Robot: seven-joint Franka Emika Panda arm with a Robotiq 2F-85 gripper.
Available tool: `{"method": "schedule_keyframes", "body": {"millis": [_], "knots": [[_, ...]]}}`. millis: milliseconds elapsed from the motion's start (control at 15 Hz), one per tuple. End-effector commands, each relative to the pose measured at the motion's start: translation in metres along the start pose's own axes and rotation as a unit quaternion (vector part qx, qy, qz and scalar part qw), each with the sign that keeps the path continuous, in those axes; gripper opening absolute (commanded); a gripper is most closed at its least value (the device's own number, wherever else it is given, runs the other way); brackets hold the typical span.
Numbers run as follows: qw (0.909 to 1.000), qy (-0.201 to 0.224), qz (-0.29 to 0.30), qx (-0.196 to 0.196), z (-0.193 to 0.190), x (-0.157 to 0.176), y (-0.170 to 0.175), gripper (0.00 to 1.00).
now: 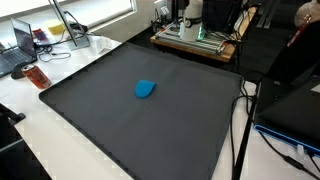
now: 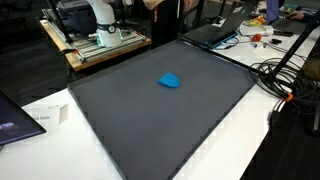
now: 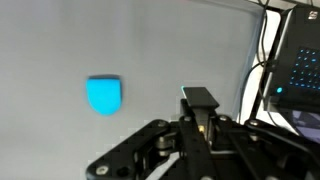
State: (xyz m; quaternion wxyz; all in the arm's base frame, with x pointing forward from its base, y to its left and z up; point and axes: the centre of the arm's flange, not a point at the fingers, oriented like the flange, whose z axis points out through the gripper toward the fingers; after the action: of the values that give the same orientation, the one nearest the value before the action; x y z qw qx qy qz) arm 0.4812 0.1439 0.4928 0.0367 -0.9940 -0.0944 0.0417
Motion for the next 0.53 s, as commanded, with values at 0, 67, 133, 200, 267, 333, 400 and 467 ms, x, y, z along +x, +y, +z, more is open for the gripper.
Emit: {"method": "schedule_keyframes", "body": {"millis": [0,67,133,200,267,333,400,467], "knots": [[1.0,-0.001,0.008,-0.003,0.0017,0.0016,0.0047,0.12],[0.9999,-0.001,0.011,-0.003,0.0026,0.0024,0.0064,0.12],[0.9999,-0.001,0.013,-0.004,0.0027,0.0025,0.0063,0.12],[0.9999,-0.001,0.014,-0.004,0.0024,0.0025,0.0058,0.12],[0.9999,0.0,0.015,-0.004,0.0022,0.0026,0.0055,0.12],[0.9999,0.0,0.015,-0.004,0.002,0.0026,0.0054,0.12],[0.9999,0.0,0.016,-0.004,0.002,0.0026,0.0054,0.03],[0.9998,0.004,0.013,-0.014,0.0039,0.0098,0.0047,0.03]]}}
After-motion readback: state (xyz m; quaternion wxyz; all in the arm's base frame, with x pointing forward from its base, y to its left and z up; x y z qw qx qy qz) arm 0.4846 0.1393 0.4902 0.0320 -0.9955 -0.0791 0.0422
